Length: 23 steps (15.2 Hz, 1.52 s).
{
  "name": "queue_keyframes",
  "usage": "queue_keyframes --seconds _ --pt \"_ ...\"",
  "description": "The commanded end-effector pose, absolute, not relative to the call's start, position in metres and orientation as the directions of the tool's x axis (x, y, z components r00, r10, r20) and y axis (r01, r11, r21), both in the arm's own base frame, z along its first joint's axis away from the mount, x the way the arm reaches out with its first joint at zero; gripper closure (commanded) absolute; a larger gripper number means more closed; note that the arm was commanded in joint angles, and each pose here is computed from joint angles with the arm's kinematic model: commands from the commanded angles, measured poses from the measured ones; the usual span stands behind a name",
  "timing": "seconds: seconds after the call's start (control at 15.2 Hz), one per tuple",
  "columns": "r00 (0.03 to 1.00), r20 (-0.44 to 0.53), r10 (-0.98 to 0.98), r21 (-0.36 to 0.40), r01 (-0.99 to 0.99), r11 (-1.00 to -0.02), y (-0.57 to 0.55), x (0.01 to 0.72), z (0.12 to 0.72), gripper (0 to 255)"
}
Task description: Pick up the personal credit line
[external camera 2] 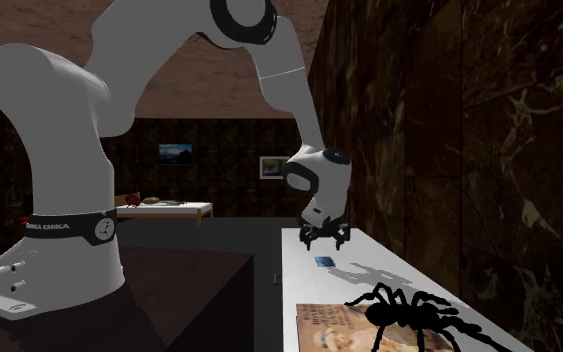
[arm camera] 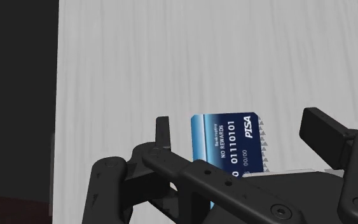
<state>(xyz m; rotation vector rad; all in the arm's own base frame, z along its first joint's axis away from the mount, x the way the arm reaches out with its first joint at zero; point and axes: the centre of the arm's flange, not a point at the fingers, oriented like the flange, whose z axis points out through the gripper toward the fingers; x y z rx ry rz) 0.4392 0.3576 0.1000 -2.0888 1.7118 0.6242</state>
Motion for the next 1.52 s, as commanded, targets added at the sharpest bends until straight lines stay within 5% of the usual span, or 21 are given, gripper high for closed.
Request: queue_keyframes --seconds 0.0,0.2,0.26,1.45 --pt "0.165 -0.551 -0.818 -0.004 -0.981 -0.195 0.359 0.44 0.089 0" --pt "0.165 -0.551 -0.818 -0.004 -0.981 -0.195 0.359 0.44 0.081 0" --pt "0.165 -0.551 -0.818 -0.004 -0.981 -0.195 0.358 0.44 0.08 255" --pt "0.165 -0.551 -0.818 -0.004 -0.981 -0.195 0.359 0.44 0.129 255"
